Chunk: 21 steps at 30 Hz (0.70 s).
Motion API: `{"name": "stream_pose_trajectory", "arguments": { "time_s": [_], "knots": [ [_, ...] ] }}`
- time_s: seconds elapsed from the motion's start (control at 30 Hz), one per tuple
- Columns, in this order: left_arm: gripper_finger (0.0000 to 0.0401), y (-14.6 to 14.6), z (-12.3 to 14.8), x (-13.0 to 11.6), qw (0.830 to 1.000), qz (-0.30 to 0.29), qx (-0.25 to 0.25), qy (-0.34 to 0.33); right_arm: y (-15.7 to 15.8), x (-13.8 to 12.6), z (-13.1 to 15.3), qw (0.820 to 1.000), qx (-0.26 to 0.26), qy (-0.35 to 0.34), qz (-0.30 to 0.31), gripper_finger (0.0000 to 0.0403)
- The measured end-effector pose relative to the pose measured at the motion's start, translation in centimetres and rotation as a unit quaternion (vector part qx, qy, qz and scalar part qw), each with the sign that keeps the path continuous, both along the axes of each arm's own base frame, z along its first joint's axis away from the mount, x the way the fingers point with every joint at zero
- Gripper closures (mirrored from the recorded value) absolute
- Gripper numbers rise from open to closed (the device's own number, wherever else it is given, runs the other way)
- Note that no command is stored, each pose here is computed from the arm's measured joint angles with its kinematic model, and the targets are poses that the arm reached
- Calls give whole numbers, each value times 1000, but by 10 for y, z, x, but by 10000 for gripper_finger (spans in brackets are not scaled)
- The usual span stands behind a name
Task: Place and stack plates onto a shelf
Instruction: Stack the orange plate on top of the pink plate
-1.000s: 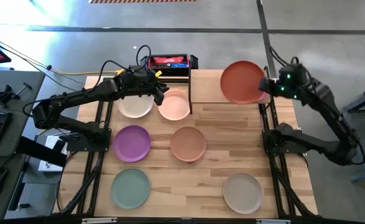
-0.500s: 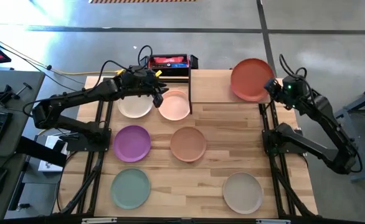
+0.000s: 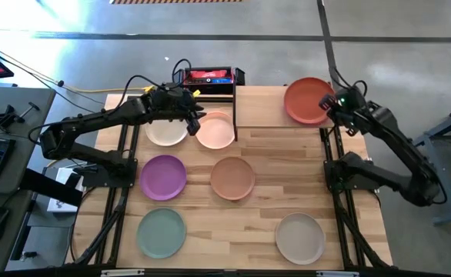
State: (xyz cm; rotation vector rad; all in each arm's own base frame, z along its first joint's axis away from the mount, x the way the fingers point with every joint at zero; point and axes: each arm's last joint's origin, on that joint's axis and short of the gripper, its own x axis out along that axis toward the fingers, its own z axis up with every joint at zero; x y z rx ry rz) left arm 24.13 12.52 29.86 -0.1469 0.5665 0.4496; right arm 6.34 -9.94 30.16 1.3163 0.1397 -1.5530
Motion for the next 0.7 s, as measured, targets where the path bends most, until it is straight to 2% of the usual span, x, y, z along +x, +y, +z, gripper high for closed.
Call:
{"name": "stream_pose_trajectory", "arguments": {
  "time_s": [0.33,0.7],
  "knots": [
    [298,0,-2,-1,1000,-4,1,11,-12,9,-6,1000,18,15,2,403],
    [298,0,-2,-1,1000,-4,1,12,-13,10,-5,1000,13,11,11,402]
  ]
}}
